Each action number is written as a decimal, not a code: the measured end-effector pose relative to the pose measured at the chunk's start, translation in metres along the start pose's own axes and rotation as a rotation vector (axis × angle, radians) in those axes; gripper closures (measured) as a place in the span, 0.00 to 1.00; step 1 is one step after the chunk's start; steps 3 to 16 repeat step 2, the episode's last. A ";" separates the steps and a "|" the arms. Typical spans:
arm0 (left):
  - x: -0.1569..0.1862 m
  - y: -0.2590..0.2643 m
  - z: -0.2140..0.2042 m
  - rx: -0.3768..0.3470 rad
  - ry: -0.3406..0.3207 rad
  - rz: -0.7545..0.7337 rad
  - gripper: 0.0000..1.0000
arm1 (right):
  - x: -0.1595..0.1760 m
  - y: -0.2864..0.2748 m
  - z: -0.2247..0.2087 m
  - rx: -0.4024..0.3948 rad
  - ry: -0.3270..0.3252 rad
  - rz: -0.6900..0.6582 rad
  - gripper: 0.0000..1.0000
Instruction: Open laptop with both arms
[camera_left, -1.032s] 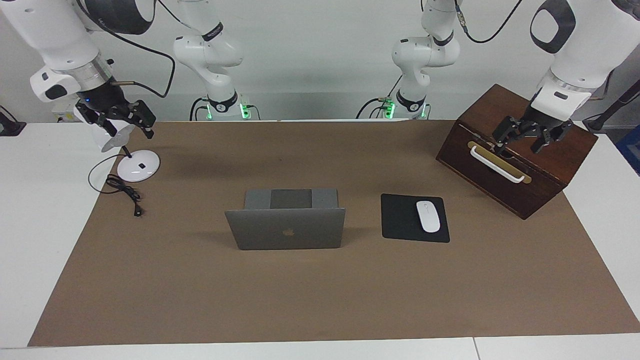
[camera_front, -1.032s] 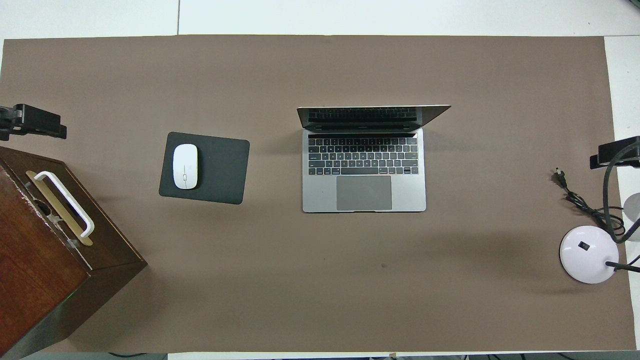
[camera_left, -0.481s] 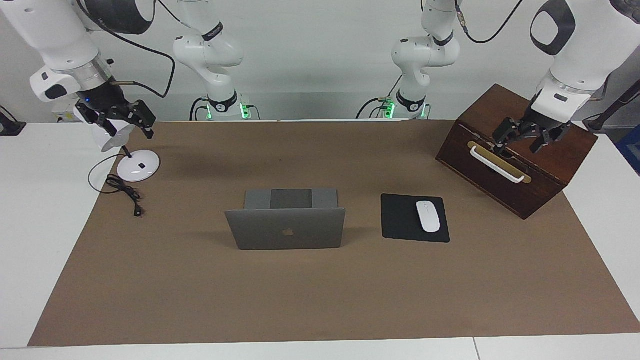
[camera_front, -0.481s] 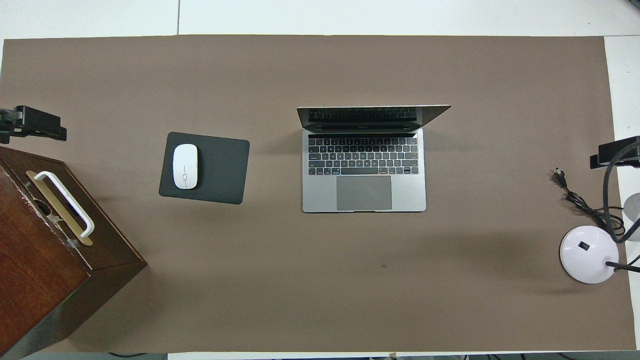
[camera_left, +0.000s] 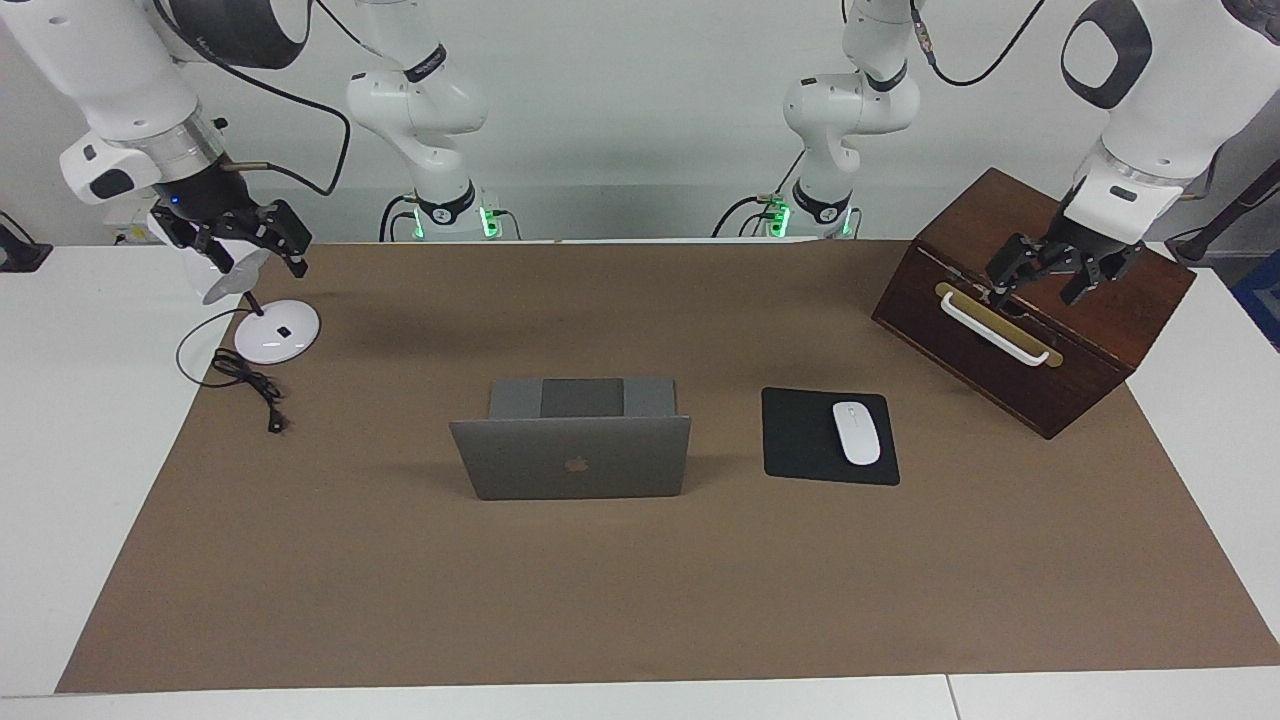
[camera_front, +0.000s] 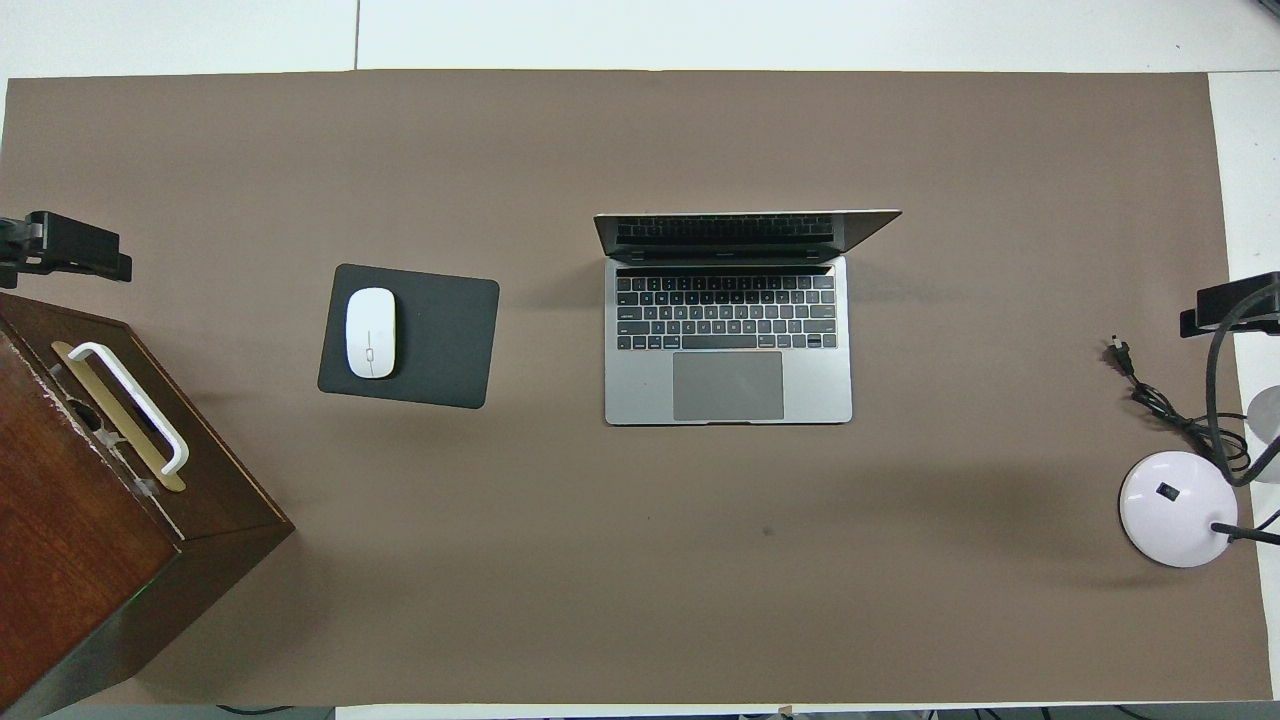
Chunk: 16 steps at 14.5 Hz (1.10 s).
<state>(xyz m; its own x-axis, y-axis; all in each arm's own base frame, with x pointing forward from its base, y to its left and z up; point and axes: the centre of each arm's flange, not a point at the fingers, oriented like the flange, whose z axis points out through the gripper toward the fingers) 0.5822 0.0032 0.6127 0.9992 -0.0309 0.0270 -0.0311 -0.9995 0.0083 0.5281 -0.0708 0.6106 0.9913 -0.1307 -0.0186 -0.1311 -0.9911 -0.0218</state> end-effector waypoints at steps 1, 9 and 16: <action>0.000 0.000 0.000 0.000 0.000 0.000 0.00 | 0.000 0.000 0.000 0.000 0.000 0.000 0.00; 0.000 0.000 0.000 0.000 0.000 -0.001 0.00 | 0.000 0.000 0.000 0.000 0.000 0.000 0.00; 0.000 0.000 0.000 0.000 0.000 -0.001 0.00 | 0.000 0.000 0.000 0.000 0.000 0.000 0.00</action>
